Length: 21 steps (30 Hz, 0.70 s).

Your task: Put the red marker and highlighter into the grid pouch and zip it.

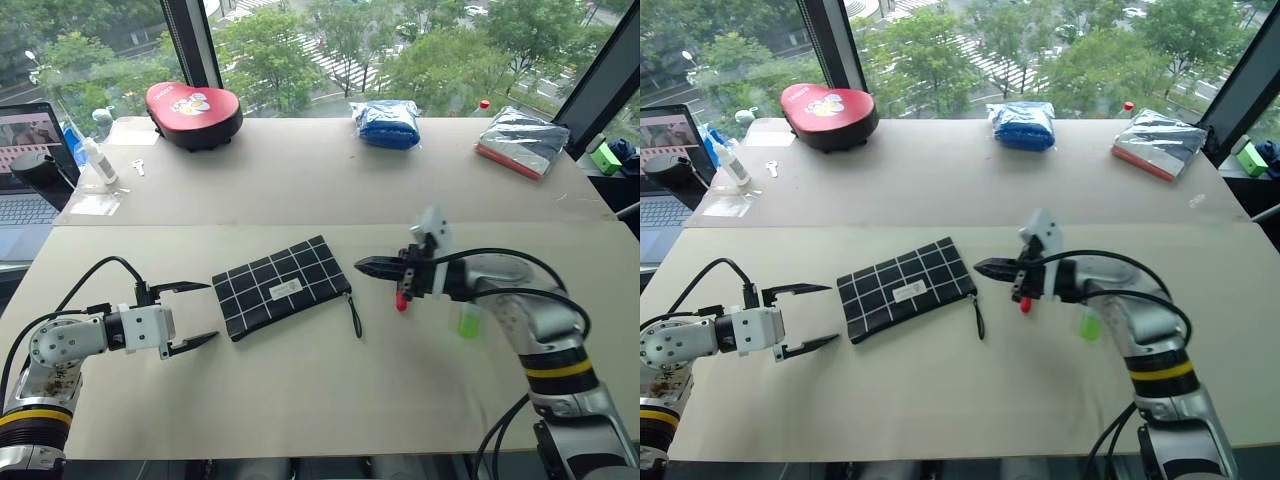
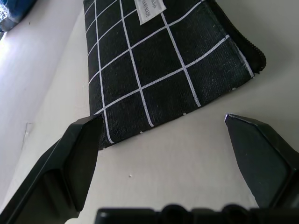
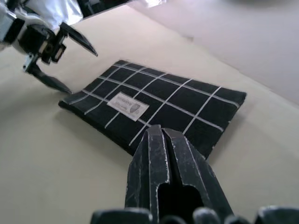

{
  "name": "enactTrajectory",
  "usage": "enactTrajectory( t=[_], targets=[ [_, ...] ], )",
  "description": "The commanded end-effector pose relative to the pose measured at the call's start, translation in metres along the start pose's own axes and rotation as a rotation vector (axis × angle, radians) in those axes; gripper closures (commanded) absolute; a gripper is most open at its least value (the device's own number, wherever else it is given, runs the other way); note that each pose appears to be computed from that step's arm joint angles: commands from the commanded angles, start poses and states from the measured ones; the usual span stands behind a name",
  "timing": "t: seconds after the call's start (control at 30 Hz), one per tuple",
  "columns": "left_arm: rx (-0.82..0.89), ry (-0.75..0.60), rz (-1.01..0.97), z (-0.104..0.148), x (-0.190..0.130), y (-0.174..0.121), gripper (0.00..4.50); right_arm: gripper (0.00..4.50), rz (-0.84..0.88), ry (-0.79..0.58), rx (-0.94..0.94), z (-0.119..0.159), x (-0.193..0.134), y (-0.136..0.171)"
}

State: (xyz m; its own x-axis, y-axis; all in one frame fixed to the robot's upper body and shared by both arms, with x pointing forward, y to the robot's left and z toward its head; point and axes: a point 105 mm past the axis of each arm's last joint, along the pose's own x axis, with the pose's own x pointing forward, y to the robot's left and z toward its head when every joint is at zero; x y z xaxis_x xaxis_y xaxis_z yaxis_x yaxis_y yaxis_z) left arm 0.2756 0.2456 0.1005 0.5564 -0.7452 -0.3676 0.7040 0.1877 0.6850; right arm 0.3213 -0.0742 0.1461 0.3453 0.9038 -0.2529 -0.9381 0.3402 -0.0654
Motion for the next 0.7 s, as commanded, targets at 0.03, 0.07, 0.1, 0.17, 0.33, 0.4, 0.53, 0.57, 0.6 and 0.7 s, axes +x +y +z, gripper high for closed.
enactTrajectory(
  t=[0.03, 0.07, 0.1, 0.17, 0.33, 0.4, 0.53, 0.57, 0.6, 0.7],
  targets=[
    [0.023, -0.021, 0.012, 0.004, 0.004, 0.004, 0.00, 4.43, 0.005, 0.041, -0.113, 0.002, 0.021, -0.001],
    [0.022, -0.025, 0.014, 0.004, 0.005, 0.004, 0.00, 4.43, 0.001, 0.063, -0.131, -0.001, 0.025, -0.001],
    [0.021, -0.031, 0.016, 0.005, 0.006, 0.005, 0.00, 4.43, -0.007, 0.081, -0.141, -0.005, 0.028, -0.003],
    [0.020, -0.039, 0.018, 0.006, 0.008, 0.005, 0.00, 4.43, -0.021, 0.107, -0.156, -0.009, 0.032, -0.006],
    [0.029, -0.064, 0.008, 0.008, 0.015, 0.000, 0.00, 4.43, -0.050, 0.194, -0.213, -0.026, 0.032, -0.014],
    [0.032, -0.070, 0.004, 0.009, 0.017, -0.001, 0.00, 4.43, -0.051, 0.212, -0.217, -0.028, 0.031, -0.015],
    [0.036, -0.079, -0.001, 0.009, 0.019, -0.003, 0.00, 4.43, -0.057, 0.286, -0.240, -0.039, 0.029, -0.017],
    [0.037, -0.081, -0.001, 0.010, 0.020, -0.003, 0.00, 4.43, -0.065, 0.313, -0.246, -0.042, 0.028, -0.019],
    [0.040, -0.086, -0.003, 0.010, 0.021, -0.003, 0.00, 4.43, -0.062, 0.339, -0.258, -0.046, 0.027, -0.019],
    [0.049, -0.104, -0.010, 0.014, 0.026, -0.005, 0.00, 4.43, -0.066, 0.377, -0.267, -0.051, 0.026, -0.020]
  ],
)
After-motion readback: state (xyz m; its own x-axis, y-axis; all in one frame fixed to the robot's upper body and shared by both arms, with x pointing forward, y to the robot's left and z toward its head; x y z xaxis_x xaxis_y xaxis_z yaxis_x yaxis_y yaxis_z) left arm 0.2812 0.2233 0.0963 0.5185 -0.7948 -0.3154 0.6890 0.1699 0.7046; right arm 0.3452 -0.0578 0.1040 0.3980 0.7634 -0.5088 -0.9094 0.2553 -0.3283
